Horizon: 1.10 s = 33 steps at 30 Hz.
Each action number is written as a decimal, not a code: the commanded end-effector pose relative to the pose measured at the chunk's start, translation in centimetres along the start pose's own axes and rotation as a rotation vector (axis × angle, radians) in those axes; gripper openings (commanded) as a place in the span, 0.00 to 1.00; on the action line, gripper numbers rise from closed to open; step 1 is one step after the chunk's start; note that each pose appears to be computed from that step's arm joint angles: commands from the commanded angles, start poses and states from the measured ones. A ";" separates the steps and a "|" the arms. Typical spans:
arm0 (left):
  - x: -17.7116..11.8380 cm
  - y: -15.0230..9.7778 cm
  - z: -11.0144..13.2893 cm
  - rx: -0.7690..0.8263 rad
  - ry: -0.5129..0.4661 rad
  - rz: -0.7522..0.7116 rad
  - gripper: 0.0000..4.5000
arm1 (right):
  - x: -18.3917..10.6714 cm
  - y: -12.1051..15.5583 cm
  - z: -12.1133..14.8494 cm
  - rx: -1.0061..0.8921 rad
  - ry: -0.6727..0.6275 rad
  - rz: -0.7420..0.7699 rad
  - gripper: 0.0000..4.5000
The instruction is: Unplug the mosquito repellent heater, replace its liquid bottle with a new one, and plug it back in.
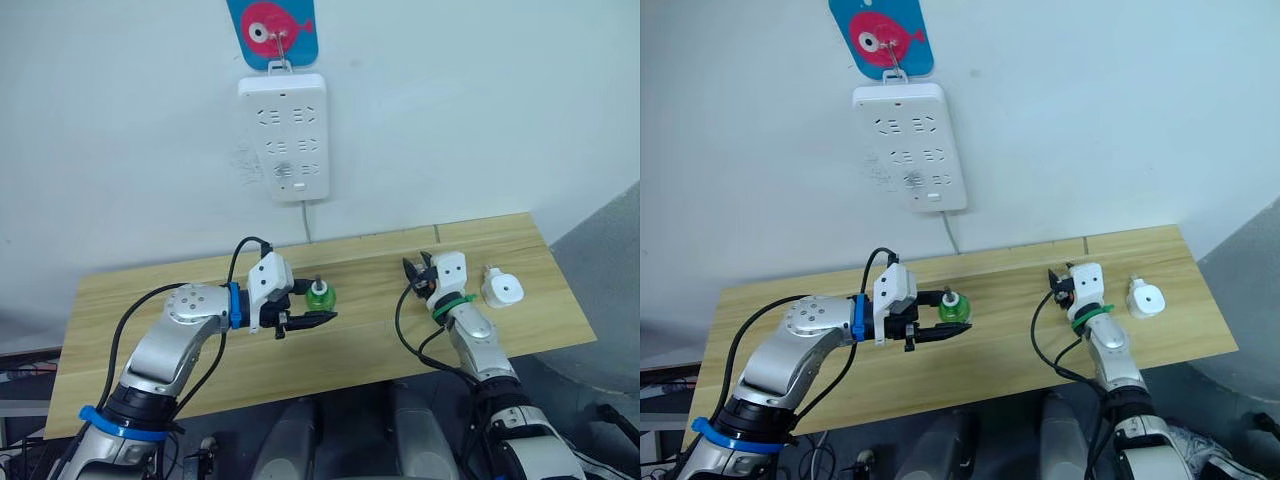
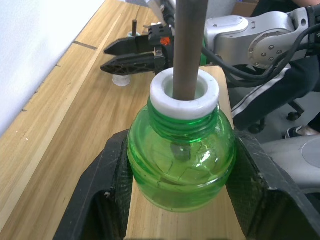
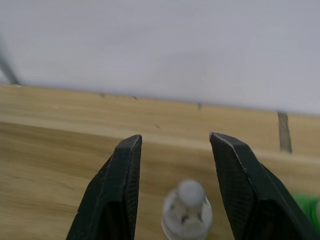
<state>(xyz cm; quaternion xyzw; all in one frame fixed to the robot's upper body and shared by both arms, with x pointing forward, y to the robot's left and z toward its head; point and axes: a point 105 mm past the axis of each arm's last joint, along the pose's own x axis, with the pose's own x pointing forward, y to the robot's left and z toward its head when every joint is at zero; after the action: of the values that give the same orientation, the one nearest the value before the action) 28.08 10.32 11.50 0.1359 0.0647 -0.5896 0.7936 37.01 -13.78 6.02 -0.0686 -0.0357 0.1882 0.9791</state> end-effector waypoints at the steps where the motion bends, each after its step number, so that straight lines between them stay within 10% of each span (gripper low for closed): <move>1: 0.2 -0.1 0.4 0.026 -0.029 -0.001 0.49 | -0.3 1.2 3.1 -0.029 -0.073 0.088 0.50; 12: 2.1 0.8 0.9 0.106 -0.105 -0.028 0.49 | -7.1 7.4 11.2 0.093 0.093 0.857 0.50; 33: 3.9 0.5 2.5 0.158 -0.157 -0.120 0.49 | -4.3 11.3 12.5 -0.027 0.053 0.875 0.50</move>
<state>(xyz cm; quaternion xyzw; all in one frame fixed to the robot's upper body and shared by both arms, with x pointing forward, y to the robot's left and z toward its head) 29.77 6.60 12.19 0.1454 -0.0191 -0.6403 0.7540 27.85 -3.83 15.55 -0.0823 0.0436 0.5785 0.8103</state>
